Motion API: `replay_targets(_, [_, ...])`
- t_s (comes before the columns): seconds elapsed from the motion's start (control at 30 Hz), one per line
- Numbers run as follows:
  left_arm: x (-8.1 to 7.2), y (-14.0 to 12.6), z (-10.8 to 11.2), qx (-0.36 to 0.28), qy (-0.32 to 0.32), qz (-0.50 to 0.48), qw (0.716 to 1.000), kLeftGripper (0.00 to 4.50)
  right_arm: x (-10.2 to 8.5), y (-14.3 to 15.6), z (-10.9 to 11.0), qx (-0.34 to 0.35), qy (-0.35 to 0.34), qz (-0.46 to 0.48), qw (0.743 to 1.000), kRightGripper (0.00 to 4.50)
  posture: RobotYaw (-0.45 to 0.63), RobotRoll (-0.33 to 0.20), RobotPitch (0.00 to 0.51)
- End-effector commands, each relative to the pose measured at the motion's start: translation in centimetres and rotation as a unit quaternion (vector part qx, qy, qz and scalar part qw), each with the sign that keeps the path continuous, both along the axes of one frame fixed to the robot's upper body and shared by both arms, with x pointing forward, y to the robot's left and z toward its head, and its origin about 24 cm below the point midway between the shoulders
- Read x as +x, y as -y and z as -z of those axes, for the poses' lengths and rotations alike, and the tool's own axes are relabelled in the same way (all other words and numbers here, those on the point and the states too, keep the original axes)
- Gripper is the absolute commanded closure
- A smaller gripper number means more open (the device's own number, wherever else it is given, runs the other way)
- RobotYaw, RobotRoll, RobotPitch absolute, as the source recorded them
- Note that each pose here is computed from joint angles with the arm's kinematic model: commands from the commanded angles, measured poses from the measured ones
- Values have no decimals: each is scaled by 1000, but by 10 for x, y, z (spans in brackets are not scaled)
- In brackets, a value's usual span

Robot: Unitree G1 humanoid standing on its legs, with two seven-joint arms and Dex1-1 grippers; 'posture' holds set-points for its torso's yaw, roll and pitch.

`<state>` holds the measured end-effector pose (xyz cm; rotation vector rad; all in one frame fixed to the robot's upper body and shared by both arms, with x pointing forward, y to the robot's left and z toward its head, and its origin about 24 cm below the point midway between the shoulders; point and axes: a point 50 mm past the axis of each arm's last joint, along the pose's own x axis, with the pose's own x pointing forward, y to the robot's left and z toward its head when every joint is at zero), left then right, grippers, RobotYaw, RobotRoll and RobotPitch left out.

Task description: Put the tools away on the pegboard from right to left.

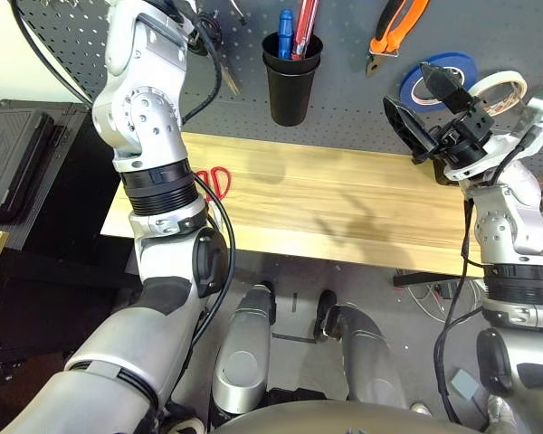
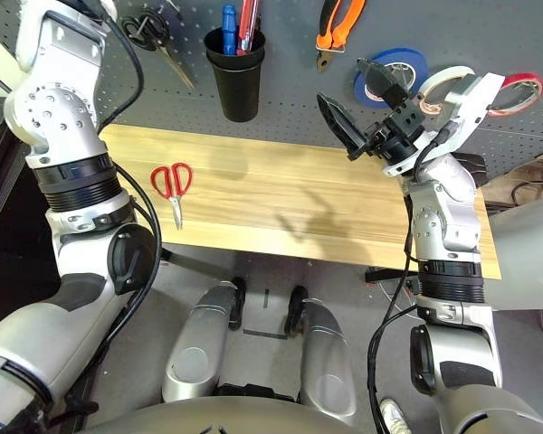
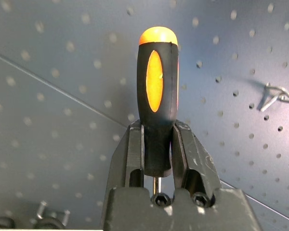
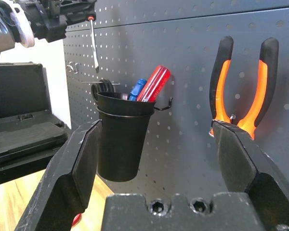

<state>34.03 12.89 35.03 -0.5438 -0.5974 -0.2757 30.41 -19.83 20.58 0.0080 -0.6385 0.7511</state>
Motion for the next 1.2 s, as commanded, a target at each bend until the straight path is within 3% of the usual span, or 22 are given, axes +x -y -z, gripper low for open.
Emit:
replay_targets(0.03, [1,11,4,-6,-7,16,1000,3848,-2,-1,-2,-2,12,5,1000,0,207,0,236])
replay_targets(0.43, [11,31,24,2,-36,29,999,3848,-2,-2,1,-4,9,10,1000,0,196,0,244])
replay_targets(0.67, [15,38,45,60,-47,12,997,3848,-3,-3,3,-8,9,12,1000,0,196,0,244])
replay_targets(1.0, [-1,40,38,79,-2,28,996,121,-1,-6,8,-13,6,4,1000,0,209,0,243])
replay_targets(1.2, [-11,25,28,79,20,10,997,52,0,-8,12,-18,-2,-3,1000,0,217,0,245])
